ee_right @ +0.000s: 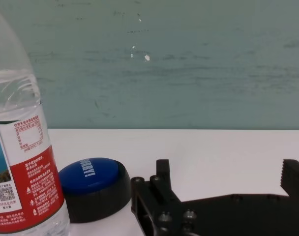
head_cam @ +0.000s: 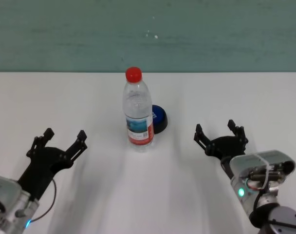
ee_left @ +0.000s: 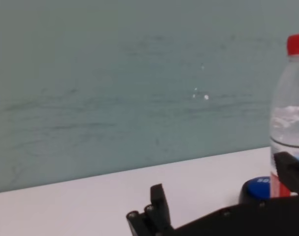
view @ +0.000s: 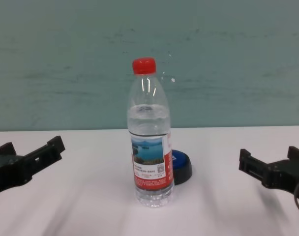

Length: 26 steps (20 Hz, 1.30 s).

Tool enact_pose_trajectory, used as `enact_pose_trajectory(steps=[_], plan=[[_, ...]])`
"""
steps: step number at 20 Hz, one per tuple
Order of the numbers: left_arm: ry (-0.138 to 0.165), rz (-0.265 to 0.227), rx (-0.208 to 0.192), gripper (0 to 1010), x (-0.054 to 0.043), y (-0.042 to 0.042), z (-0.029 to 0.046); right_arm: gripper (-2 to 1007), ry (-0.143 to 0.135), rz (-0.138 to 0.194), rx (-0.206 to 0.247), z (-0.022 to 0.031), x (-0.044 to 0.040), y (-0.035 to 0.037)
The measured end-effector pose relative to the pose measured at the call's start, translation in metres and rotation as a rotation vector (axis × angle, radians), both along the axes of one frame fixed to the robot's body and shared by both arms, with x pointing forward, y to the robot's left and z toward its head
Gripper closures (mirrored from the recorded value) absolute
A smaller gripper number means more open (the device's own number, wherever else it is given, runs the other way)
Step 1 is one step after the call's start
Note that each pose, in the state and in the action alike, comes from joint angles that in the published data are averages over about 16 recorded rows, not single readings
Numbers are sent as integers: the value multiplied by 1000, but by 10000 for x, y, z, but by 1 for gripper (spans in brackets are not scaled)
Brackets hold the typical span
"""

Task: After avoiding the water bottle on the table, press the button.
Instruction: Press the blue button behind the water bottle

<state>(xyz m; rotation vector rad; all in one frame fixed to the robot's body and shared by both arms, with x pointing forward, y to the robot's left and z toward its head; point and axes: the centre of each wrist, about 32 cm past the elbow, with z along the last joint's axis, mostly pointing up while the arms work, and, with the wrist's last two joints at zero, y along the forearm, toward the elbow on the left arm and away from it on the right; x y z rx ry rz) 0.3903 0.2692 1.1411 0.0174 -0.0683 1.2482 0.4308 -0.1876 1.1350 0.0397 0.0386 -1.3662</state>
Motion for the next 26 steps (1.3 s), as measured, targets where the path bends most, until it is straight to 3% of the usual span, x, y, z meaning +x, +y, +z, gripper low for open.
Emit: enact_pose_trajectory(steps=[9,26], plan=[[-10,-38,3,0,-56,-67,19,1,0,0,0,0,0,0],[-24,-77,13,0,-8,-248,17,1,0,0,0,0,0,0]])
